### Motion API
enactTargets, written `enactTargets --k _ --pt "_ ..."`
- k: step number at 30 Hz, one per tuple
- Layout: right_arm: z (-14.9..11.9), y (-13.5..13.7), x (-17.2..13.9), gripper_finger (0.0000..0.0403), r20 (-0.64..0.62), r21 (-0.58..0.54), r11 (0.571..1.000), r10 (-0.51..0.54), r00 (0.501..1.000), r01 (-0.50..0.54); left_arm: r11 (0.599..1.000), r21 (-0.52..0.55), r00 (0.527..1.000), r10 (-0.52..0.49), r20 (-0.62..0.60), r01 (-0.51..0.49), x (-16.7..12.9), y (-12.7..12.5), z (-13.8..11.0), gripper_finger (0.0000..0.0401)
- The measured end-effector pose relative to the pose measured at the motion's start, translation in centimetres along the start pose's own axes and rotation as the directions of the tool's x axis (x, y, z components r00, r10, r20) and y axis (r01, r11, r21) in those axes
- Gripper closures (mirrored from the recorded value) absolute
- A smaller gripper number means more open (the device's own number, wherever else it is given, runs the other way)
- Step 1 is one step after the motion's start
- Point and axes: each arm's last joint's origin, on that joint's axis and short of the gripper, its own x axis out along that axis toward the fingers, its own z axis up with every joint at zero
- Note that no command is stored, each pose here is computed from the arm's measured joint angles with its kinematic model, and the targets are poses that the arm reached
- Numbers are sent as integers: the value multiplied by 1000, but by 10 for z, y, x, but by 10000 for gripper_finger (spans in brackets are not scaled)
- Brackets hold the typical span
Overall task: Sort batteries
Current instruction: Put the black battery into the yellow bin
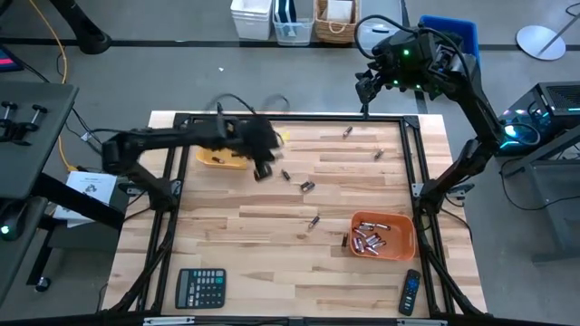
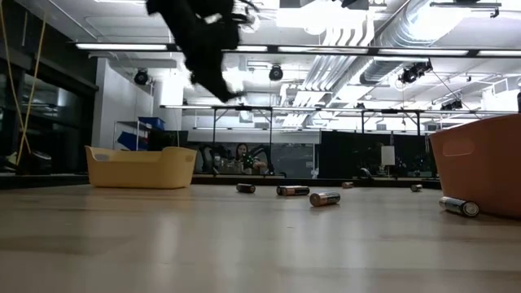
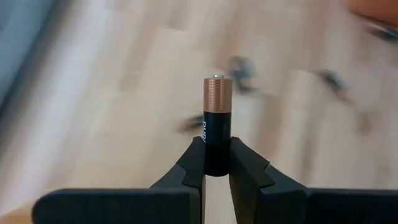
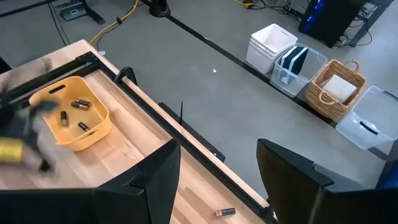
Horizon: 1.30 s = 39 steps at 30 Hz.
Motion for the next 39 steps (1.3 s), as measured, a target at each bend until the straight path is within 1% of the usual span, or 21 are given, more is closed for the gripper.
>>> enactTargets --k 2,4,6,7,9,11,14,17,19,20,21,22,24,26,28,30,31,32,34,37,39 --pt "0 0 0 196 5 1 1000 0 1000 0 995 -35 995 90 -32 -91 -17 20 -8 373" --pt "1 0 0 196 8 -5 1000 1 1000 -1 986 -66 980 144 -137 -154 -22 39 -20 373" --pt "1 0 0 196 8 -10 1000 1 1000 0 978 -80 953 165 -255 -191 -22 53 -33 372" --pt "1 0 0 196 8 -13 1000 1 1000 -1 977 -74 941 168 -293 -198 -22 59 -37 367" --pt "1 0 0 196 8 -13 1000 1 1000 -1 973 -66 926 187 -328 -219 -20 70 -41 341" --pt "1 0 0 196 8 -13 1000 1 1000 -1 968 -45 918 220 -330 -248 -15 79 -41 302" --pt "1 0 0 196 8 -8 1000 1 1000 -1 973 -3 927 217 -306 -229 -9 82 -37 238" --pt "0 0 0 196 1 -10 1000 0 1000 0 981 69 939 192 -286 -179 -7 76 -31 184" --pt "-1 0 0 196 -13 -12 1000 -1 1000 1 979 135 953 180 -245 -150 -5 68 -22 159" --pt "-2 0 -1 196 -14 -12 1000 -1 1000 1 977 180 965 153 -212 -115 -2 63 -16 150" --pt "-2 0 -1 196 -13 -12 1000 -1 1000 1 969 238 978 115 -176 -71 3 56 -10 145" --pt "-2 0 -1 196 -13 -12 1000 -1 1000 1 952 305 986 74 -148 -26 10 48 -5 142" --pt "-1 0 -1 196 -13 -12 1000 -1 1000 1 899 438 995 30 -98 16 29 31 5 140" --pt "-1 0 -1 196 -12 -19 1000 -1 1000 1 840 541 998 -3 -64 38 53 14 12 140" --pt "-1 0 -1 196 -12 -19 1000 0 1000 0 764 641 997 -32 -72 71 78 0 14 142" --pt "-1 0 -1 196 -12 -14 1000 1 1000 -1 686 724 995 -14 -97 80 101 -12 13 143" --pt "-1 0 -1 196 -12 -12 1000 2 1000 -2 662 745 994 3 -105 77 111 -16 14 144" --pt "-1 0 -1 196 -13 -12 1000 3 1000 -3 651 755 993 17 -116 76 119 -19 16 144" --pt "-1 0 -1 196 -12 -11 1000 4 1000 -4 647 757 989 30 -144 90 133 -20 19 144" --pt "-1 0 -1 196 -13 -11 1000 15 1000 -15 663 737 979 26 -201 134 148 -12 21 144" --pt "-2 1 -1 196 -15 -11 1000 28 999 -28 685 704 971 -22 -239 188 154 -6 21 144"
